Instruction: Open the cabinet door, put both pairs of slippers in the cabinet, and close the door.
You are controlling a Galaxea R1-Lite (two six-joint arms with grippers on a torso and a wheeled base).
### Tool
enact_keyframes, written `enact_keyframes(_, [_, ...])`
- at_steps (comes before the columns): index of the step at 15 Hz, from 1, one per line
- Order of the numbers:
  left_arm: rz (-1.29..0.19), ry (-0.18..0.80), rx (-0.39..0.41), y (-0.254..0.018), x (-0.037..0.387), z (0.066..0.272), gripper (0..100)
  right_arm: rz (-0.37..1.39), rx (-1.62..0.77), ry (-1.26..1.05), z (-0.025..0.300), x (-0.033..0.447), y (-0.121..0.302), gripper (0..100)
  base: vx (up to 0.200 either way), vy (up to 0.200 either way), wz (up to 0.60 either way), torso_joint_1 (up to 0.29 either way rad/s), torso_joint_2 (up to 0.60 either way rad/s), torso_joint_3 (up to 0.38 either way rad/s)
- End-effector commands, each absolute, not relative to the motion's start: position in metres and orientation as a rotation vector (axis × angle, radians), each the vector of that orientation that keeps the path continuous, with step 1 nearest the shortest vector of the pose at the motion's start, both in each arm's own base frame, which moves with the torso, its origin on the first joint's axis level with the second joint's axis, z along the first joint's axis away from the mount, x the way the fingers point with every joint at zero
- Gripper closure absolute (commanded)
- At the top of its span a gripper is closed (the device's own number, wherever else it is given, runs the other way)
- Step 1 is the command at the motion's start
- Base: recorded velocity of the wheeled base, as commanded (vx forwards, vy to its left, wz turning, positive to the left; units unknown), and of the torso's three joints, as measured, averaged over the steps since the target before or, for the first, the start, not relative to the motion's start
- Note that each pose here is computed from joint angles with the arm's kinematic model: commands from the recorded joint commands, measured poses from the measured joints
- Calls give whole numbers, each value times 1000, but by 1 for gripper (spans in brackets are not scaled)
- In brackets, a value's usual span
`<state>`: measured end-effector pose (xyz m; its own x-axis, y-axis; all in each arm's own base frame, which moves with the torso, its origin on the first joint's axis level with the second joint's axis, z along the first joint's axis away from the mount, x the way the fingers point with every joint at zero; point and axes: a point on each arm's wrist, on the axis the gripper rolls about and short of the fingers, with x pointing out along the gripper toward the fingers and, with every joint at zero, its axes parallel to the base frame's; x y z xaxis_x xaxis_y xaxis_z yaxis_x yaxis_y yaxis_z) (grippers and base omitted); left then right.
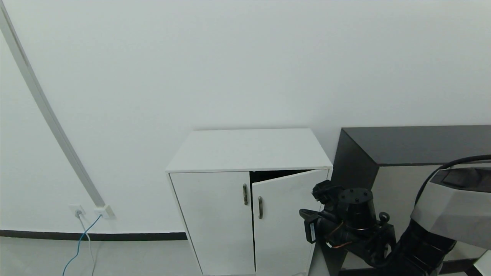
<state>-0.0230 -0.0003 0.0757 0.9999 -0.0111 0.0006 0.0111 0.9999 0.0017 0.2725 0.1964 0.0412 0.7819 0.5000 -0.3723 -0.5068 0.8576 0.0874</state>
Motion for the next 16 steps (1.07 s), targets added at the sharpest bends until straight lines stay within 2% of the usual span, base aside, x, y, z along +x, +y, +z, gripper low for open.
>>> enact_keyframes(1, [-11, 0, 2, 0, -23, 76, 100, 546, -24, 411, 36, 272, 198, 100, 200, 0, 0, 12, 7, -2])
enact_keyframes(7, [-11, 2, 0, 0, -23, 76, 100, 549, -16, 380, 33, 279, 203, 100, 0, 0, 0, 0, 0, 0])
enact_keyframes(16, [-12, 2, 2, 0, -23, 76, 100, 519, -2, 351, 13, 316, 215, 100, 0, 0, 0, 0, 0, 0])
